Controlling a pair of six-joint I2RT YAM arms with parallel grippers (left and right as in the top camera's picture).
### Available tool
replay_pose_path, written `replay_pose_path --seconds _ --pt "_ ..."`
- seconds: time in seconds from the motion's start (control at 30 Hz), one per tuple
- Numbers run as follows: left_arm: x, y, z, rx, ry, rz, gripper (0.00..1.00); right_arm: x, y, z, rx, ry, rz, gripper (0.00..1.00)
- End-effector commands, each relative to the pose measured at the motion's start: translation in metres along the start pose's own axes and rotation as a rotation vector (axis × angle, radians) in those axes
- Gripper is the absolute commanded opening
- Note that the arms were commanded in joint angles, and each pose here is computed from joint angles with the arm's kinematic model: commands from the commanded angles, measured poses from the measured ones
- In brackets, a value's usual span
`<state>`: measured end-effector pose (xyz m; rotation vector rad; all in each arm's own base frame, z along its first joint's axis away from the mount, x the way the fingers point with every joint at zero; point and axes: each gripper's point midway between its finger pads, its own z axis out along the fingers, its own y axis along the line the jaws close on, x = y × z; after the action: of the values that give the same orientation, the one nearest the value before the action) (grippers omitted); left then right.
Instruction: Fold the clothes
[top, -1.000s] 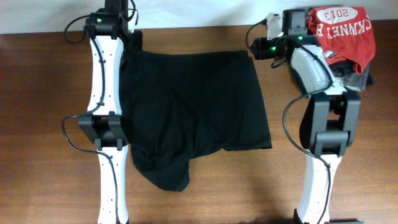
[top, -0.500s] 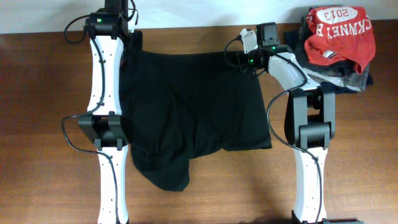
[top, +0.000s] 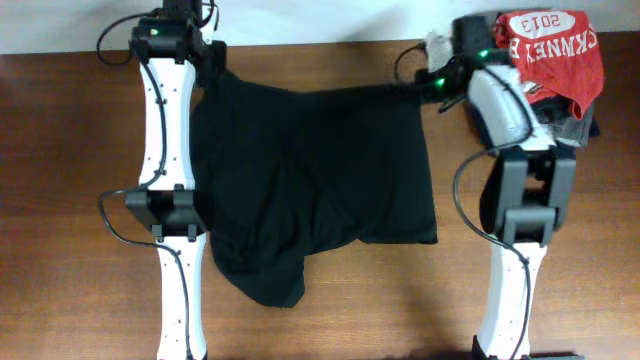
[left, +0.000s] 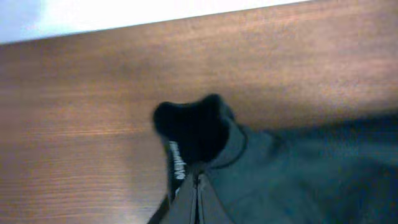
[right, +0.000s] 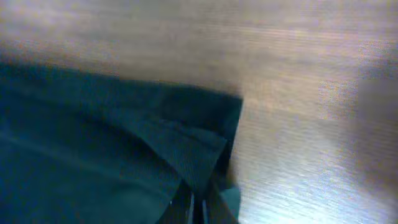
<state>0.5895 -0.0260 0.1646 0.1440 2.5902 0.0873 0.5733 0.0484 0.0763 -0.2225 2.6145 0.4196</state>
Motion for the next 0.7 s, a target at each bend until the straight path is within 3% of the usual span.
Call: replay_pose_path --seconds 0.0,0.3,0.47,0.67 --pt "-0.008 0.014 -0.030 -0.064 -0.036 -0.015 0.01 -0.036 0.012 -0.076 0.009 -0.096 -0.007 0.04" --pt "0.008 0.021 -0.075 -0.076 0.008 -0.014 0.01 0.001 0.019 -0.132 0.005 0.086 0.088 0.04" --pt "0.031 0.020 -0.080 -0.070 0.100 -0.006 0.01 0.030 0.019 -0.146 -0.005 0.199 0.132 0.04" --pt "0.031 0.001 -0.079 0.029 0.099 -0.008 0.01 0.051 0.025 -0.152 -0.023 0.286 0.133 0.04"
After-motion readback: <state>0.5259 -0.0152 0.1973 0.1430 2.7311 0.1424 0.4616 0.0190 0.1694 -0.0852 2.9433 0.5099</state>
